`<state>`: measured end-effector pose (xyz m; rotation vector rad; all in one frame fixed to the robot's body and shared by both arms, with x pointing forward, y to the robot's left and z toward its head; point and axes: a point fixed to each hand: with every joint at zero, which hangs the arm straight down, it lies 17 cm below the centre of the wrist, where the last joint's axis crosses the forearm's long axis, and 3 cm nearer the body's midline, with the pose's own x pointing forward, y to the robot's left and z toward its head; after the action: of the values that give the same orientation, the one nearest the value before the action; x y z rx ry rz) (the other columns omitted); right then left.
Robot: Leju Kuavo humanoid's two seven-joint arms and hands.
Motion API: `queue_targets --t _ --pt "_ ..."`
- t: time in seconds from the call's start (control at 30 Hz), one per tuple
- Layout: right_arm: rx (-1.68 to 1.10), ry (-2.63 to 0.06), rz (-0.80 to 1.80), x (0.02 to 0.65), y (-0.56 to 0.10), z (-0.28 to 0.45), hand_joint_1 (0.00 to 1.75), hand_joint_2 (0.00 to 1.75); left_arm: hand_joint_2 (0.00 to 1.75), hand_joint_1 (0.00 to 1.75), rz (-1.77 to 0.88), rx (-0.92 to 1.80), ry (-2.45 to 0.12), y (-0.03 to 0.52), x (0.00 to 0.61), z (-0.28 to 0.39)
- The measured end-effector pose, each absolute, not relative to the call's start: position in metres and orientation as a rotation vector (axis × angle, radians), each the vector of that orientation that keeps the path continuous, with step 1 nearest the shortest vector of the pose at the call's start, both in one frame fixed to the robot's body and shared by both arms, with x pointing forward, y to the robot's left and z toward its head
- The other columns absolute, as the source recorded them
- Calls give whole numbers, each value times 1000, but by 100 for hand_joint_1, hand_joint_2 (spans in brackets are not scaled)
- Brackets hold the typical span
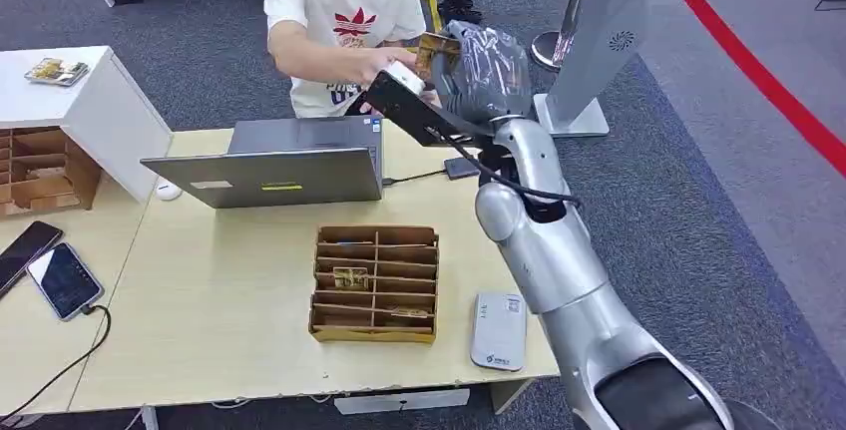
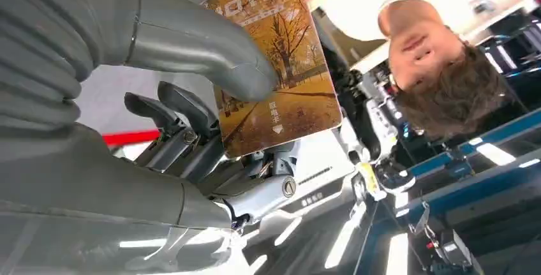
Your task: Pass the card to the sensor for recognition and then transmit it.
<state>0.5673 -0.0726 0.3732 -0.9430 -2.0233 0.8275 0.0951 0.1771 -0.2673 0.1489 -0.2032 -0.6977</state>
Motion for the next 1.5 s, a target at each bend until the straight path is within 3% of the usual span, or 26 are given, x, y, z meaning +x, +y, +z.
queue_targets --t 0.33,0.37,0.4,0.43,0.47,0.63,0.9,1.33,1.37,1.4,1.43,1.5 --pt "-989 -1931 992 574 -61 336 175 175 0 0 -706 143 -199 177 95 -267" --pt "-991 -1925 1002 574 -61 334 166 175 0 0 -707 143 -199 177 95 -267" --pt "-995 -1917 1020 574 -59 330 113 175 0 0 -708 143 -199 177 95 -267" --pt "-996 -1908 1038 574 -57 327 9 175 0 0 -708 142 -199 177 95 -267" --pt "-990 -1901 1050 575 -56 323 0 175 0 0 -707 142 -198 177 95 -267" --pt "-750 -1899 1044 570 -41 297 0 175 0 0 -676 144 -196 178 95 -268" --pt "-134 -2007 708 508 -3 290 0 175 0 0 -567 155 -222 181 96 -268" --pt "83 -2078 557 457 4 301 0 175 0 0 -487 159 -222 183 94 -268" --pt "130 -2088 513 450 2 303 0 0 0 0 -463 161 -226 183 93 -268" --pt "166 -2089 473 442 -1 301 0 0 0 0 -444 161 -228 183 91 -269" --pt "196 -2097 438 434 -4 301 0 175 0 0 -421 162 -230 184 89 -269" --pt "225 -2100 398 418 -12 295 0 175 0 0 -381 166 -225 186 85 -270"
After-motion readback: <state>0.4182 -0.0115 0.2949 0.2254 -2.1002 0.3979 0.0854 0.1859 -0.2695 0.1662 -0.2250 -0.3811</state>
